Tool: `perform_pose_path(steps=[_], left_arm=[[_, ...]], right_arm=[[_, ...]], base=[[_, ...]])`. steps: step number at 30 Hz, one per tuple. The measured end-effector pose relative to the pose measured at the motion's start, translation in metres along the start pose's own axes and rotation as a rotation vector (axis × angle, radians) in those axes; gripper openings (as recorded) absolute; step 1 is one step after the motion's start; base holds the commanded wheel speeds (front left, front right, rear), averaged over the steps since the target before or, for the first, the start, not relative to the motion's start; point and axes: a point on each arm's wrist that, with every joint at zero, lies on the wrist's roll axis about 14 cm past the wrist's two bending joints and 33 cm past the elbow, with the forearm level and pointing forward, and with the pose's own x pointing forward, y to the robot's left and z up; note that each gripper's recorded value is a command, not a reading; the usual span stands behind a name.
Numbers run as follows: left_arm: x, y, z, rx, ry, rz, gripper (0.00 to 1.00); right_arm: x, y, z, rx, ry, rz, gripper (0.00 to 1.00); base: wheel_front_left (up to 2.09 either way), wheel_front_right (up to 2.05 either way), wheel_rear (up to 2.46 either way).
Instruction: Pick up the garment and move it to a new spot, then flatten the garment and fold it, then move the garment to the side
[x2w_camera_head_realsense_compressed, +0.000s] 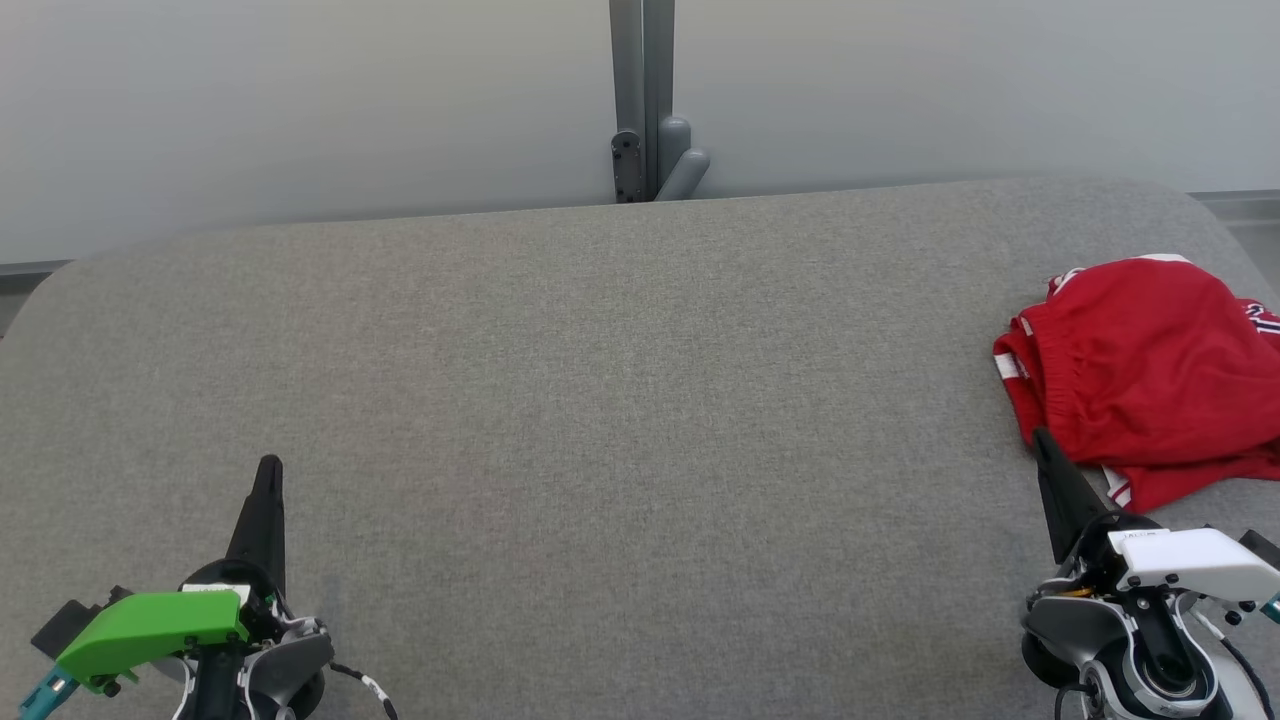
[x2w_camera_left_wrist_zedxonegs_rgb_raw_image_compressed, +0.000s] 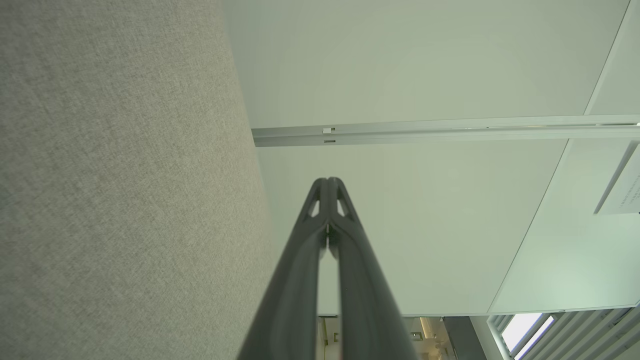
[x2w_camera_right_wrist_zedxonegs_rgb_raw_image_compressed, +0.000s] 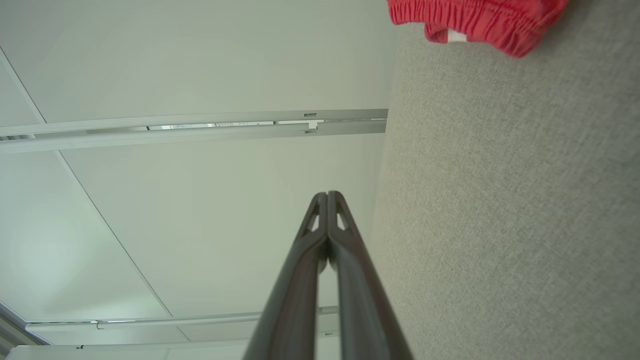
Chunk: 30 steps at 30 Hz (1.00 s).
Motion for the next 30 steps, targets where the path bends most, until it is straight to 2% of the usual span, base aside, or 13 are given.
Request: perform_pose_path(steps=[30], left_arm=[[0.0,0.0,0.0001,0.0,0.0,0.0,0.0]], right_arm=[[0.0,0.0,0.0,0.0,0.0,0.0,0.0]], base=[[0.0,0.0,0.0]])
